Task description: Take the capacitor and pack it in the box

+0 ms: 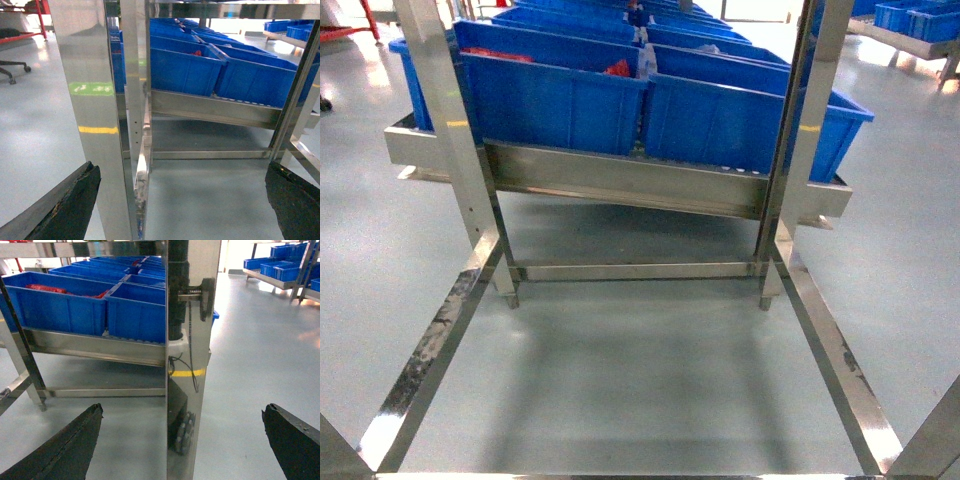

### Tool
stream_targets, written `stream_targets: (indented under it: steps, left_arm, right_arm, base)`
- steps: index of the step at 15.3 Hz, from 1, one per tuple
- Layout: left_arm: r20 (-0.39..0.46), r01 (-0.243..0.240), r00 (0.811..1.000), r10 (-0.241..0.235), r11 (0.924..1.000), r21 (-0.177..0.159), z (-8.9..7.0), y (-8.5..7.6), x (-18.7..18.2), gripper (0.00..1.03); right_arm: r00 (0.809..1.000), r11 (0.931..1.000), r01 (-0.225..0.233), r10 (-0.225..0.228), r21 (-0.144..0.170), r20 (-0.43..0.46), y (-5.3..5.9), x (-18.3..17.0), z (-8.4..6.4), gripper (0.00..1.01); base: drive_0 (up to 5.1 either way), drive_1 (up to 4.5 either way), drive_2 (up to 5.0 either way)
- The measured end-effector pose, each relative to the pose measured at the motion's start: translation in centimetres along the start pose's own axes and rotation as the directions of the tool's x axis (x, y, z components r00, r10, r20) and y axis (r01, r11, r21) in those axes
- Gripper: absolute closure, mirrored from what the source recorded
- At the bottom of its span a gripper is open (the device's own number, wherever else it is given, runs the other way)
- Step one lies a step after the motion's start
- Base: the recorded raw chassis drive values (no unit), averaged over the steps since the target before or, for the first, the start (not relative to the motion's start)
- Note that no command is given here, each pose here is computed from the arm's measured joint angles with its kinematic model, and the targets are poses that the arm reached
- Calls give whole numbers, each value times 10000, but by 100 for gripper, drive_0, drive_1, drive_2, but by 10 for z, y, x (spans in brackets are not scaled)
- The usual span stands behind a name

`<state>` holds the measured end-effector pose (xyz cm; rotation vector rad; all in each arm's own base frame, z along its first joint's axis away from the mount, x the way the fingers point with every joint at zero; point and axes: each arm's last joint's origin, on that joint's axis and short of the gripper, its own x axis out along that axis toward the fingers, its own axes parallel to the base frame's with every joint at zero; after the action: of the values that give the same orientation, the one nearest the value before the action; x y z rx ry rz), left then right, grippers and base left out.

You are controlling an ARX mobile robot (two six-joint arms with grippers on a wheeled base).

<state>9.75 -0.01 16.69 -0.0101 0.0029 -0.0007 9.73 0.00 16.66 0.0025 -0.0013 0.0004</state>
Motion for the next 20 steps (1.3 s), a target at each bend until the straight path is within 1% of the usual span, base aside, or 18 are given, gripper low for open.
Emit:
stream_targets:
  steps: [20]
  left_arm:
    - [0, 0, 10000, 0, 10000, 0, 0, 0, 0, 5]
  right_arm:
    - [10000, 10000, 0, 0, 0, 0, 0, 0, 0, 3]
  base:
    - [0, 0, 0]
